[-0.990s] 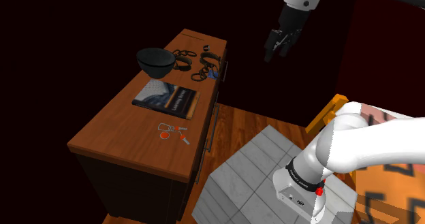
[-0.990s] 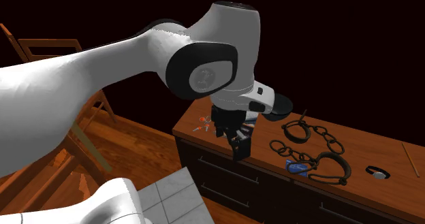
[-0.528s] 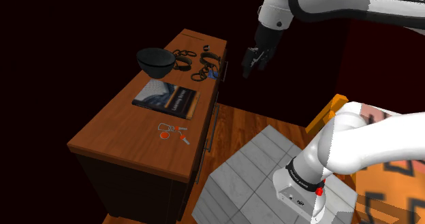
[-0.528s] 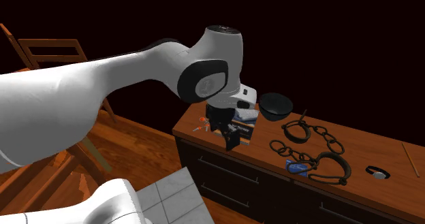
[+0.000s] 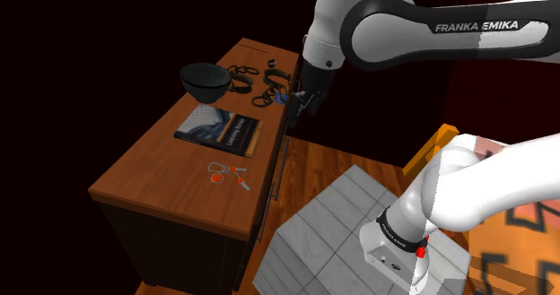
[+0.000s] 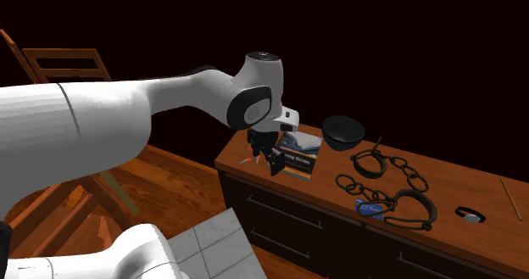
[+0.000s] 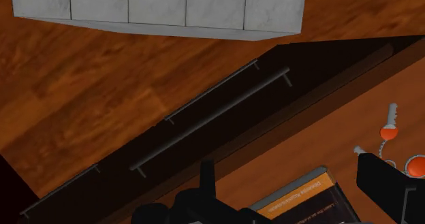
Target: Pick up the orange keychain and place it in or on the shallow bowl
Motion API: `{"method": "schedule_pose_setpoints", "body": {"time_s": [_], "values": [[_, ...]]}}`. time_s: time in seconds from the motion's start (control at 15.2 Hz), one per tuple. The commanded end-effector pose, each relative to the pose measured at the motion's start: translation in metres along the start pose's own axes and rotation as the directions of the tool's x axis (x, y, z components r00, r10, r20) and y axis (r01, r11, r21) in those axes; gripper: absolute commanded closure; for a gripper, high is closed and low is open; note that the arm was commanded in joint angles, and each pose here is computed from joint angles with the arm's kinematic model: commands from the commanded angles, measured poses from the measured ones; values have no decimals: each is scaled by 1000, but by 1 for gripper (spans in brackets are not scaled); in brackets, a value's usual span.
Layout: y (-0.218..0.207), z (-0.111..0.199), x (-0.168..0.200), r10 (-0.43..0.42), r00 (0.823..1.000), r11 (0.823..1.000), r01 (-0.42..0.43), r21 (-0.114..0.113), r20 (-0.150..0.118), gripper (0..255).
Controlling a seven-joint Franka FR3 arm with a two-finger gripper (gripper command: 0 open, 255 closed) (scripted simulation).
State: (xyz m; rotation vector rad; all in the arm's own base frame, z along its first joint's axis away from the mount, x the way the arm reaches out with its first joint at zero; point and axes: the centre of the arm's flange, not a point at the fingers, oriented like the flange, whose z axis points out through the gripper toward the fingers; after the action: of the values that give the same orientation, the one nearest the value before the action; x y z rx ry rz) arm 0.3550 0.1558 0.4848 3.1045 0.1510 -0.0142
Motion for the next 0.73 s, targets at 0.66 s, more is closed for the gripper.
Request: {"method": "schedule_pose_setpoints", "body": {"time_s": [0.66], "values": [[-126, 85, 23, -141, 990, 989, 141, 32, -15, 0]]}}
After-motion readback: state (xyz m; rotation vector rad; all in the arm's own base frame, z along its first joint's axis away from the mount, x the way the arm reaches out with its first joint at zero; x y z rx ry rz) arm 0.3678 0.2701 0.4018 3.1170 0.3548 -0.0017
